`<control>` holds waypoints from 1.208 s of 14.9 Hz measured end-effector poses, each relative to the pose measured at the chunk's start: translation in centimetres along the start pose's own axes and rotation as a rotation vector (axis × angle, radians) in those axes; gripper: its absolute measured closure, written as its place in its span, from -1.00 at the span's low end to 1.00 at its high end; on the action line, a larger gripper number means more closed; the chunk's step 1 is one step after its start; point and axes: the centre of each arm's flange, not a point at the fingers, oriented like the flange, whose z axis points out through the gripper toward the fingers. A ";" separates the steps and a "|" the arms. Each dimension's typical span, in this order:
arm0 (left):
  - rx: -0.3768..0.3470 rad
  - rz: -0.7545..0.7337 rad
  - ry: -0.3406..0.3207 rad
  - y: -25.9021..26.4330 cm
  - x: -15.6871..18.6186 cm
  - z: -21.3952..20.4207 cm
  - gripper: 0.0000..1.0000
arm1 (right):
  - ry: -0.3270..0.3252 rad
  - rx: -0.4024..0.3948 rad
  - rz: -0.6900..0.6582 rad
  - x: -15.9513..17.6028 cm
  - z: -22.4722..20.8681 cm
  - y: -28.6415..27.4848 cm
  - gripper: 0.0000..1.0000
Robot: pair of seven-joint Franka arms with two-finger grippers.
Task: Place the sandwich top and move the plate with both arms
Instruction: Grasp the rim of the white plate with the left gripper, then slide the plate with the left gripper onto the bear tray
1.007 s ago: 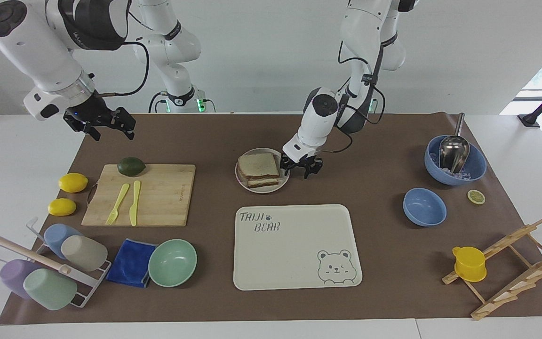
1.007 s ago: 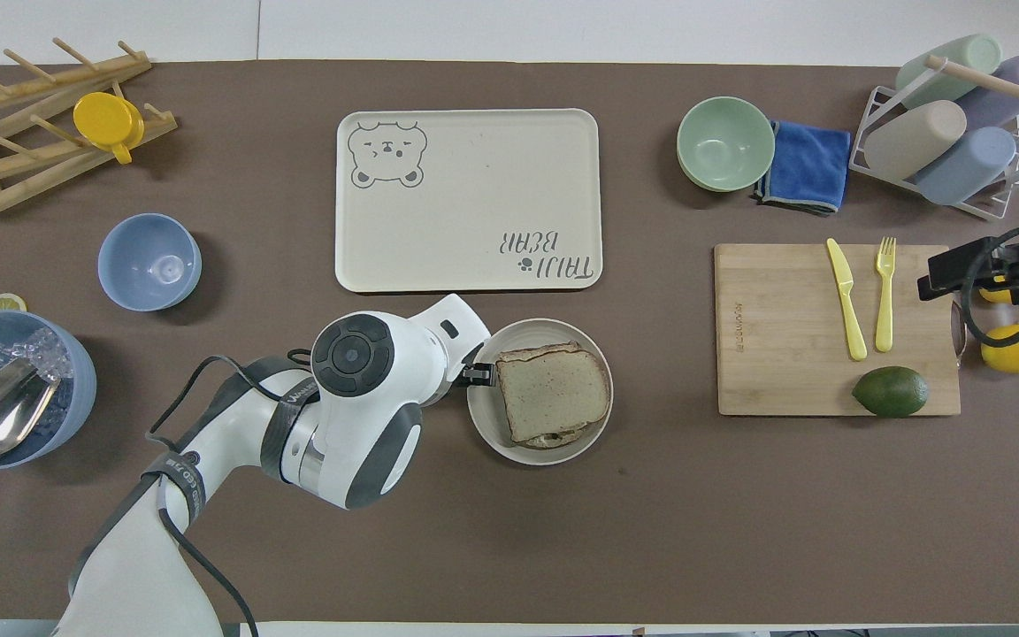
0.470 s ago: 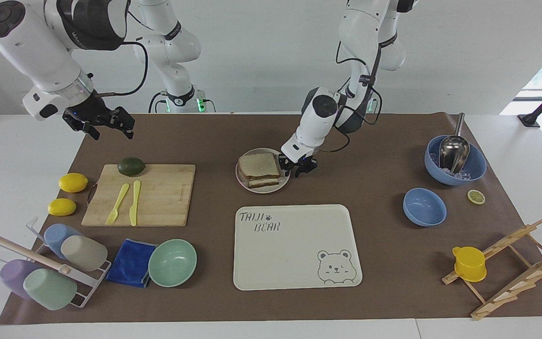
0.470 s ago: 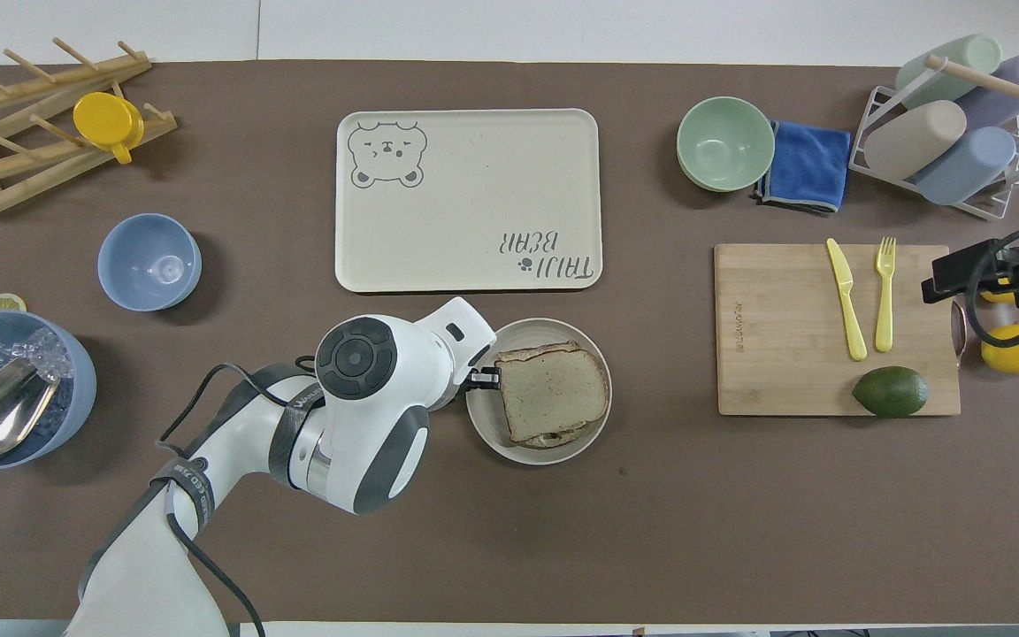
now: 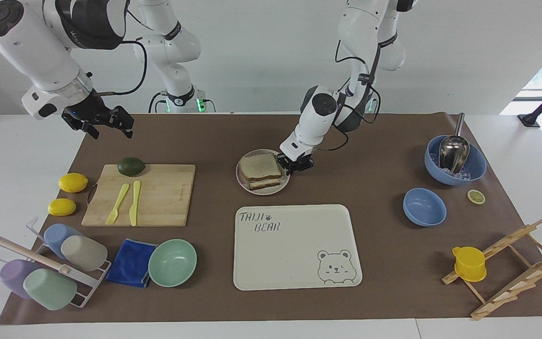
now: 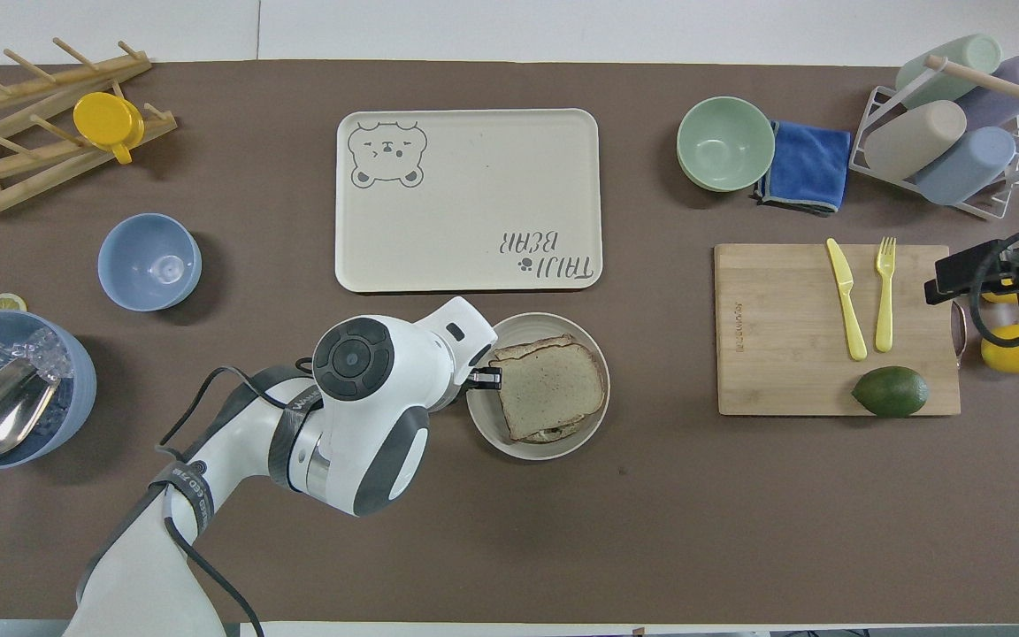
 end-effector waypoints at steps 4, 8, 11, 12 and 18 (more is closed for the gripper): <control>-0.014 -0.034 -0.011 -0.6 0.4 -0.3 0.91 | 0.000 0.000 -0.002 0.0 0.0 -0.1 -1.00; -0.020 -0.077 -0.046 -2.2 2.7 -3.2 0.91 | -0.001 0.000 -0.002 0.0 0.0 -0.1 -1.00; -0.034 -0.102 -0.066 -3.8 5.3 -6.6 0.91 | -0.002 0.000 -0.001 0.0 0.0 -0.1 -1.00; -0.043 -0.107 -0.068 -4.4 6.2 -8.0 0.91 | -0.002 0.000 -0.002 0.0 0.0 -0.1 -1.00; -0.094 -0.170 -0.014 -9.0 12.7 -12.5 0.91 | -0.003 0.000 -0.001 0.0 0.0 -0.1 -1.00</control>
